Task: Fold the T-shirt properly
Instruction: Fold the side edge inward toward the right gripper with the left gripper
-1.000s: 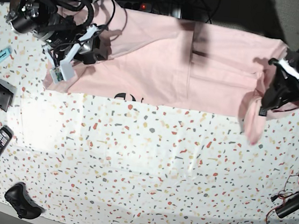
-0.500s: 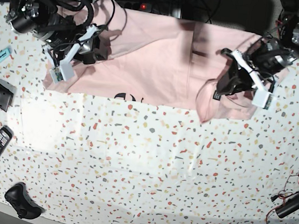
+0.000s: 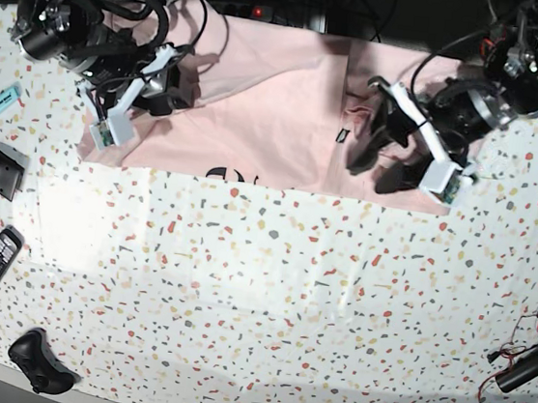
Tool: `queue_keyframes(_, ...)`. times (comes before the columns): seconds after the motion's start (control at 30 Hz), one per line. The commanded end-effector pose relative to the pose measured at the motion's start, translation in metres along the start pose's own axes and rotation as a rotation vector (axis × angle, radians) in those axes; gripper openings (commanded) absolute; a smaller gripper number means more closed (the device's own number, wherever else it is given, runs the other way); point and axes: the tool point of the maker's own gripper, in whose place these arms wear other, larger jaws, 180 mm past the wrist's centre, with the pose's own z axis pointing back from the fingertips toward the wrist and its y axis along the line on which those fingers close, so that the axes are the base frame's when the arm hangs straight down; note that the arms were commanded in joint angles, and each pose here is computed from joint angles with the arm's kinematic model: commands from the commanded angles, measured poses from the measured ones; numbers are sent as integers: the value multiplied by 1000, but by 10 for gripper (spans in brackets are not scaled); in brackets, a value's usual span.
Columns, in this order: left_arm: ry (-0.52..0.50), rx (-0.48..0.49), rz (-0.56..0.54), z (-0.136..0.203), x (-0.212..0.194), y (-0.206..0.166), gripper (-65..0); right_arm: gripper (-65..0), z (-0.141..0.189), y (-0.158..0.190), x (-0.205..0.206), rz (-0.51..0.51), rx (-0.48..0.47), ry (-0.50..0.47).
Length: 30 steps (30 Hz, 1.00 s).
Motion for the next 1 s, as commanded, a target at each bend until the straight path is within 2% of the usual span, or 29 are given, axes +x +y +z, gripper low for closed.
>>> queue_keyframes(0.0, -4, 52, -56, 5, 6, 12, -373, -442, 3, 1, 11, 26, 5, -39)
queue_keyframes(0.1, 102, 222, -167, 20, -11, 54, -373, -442, 3, 1, 11, 26, 6, -39)
queue_keyframes(0.3, 194, 285, -252, 38, -24, 81, -373, -442, 3, 1, 11, 26, 5, -38)
queue_keyframes(0.53, 337, 292, -149, 34, -83, 100, -373, -442, 3, 1, 10, 26, 5, -35)
queue_keyframes(0.67, 356, 286, -115, 33, -97, 102, -375, -442, 3, 1, 10, 26, 5, -37)
queue_keyframes(0.7, 342, 275, -99, 32, -95, 99, -389, -442, 3, 1, 10, 26, 5, -37)
queue_keyframes(0.77, 312, 224, -76, 28, -91, 90, -464, -442, 3, 1, 10, 26, 5, -37)
queue_keyframes(0.87, 284, 112, -76, 23, -87, 70, -650, -442, 3, 1, 10, 26, 5, -37)
queue_keyframes(0.97, 255, 62, -60, 21, -83, 61, -650, -442, 3, 1, 10, 26, 5, -37)
